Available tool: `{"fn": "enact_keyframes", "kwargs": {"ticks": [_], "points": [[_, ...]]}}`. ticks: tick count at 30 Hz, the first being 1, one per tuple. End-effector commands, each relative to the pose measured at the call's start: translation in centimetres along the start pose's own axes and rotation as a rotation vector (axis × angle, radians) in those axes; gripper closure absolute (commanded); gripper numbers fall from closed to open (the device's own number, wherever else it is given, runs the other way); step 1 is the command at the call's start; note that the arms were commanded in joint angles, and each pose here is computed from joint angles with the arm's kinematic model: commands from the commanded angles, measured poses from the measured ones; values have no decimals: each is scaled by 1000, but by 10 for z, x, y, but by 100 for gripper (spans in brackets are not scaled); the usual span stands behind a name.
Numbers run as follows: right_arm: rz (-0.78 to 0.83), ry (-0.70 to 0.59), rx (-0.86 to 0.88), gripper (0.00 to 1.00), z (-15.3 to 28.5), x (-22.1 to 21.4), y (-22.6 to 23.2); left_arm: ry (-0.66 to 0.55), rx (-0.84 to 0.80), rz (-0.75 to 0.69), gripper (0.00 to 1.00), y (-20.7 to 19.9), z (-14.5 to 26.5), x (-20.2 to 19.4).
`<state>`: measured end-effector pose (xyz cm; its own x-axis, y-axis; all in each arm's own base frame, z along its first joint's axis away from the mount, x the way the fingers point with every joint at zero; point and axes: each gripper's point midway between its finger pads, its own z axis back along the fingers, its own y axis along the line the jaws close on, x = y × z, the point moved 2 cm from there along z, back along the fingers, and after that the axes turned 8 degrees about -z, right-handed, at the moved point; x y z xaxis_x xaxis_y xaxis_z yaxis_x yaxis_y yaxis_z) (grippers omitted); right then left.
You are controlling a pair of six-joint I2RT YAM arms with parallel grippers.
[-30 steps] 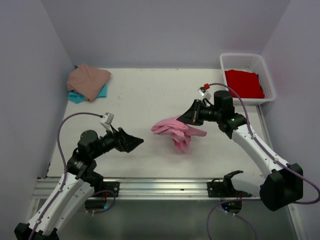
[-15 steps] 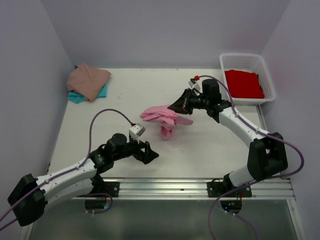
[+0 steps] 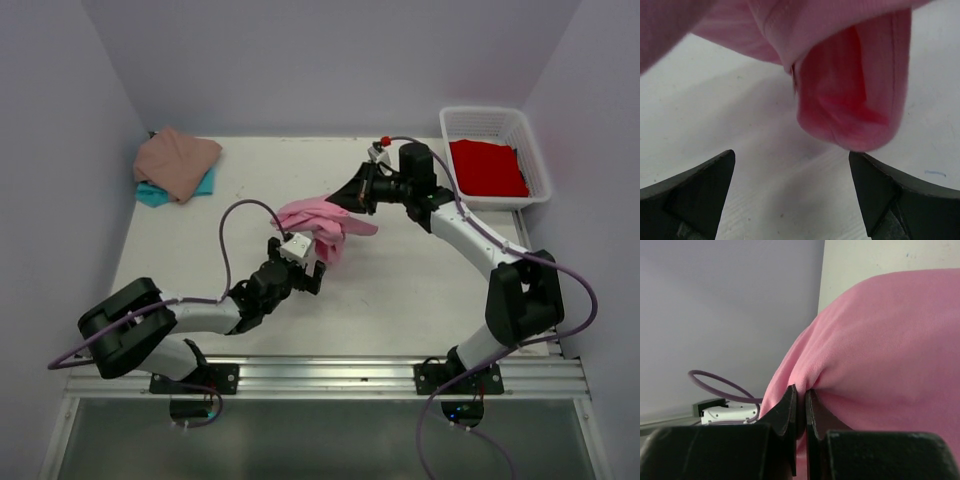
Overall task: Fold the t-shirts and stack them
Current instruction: Move the tshirt to the center of the board
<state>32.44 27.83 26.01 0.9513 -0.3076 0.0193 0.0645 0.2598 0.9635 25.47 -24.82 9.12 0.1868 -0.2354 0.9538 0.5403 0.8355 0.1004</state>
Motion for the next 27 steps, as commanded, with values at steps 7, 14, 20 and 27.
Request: {"fn": "enact_keyframes", "kwargs": {"ticks": [7,14,20,27], "points": [[35,65,94,100,-1,-1,34,-371,258,74,2,24,-4,110],[-3,76,126,100,-8,3,32,-438,193,85,12,12,-8,128],[-19,84,159,100,-9,2,36,-432,180,87,42,5,-19,132],[-11,104,166,100,-7,-2,40,-434,160,90,100,0,-21,149]]}}
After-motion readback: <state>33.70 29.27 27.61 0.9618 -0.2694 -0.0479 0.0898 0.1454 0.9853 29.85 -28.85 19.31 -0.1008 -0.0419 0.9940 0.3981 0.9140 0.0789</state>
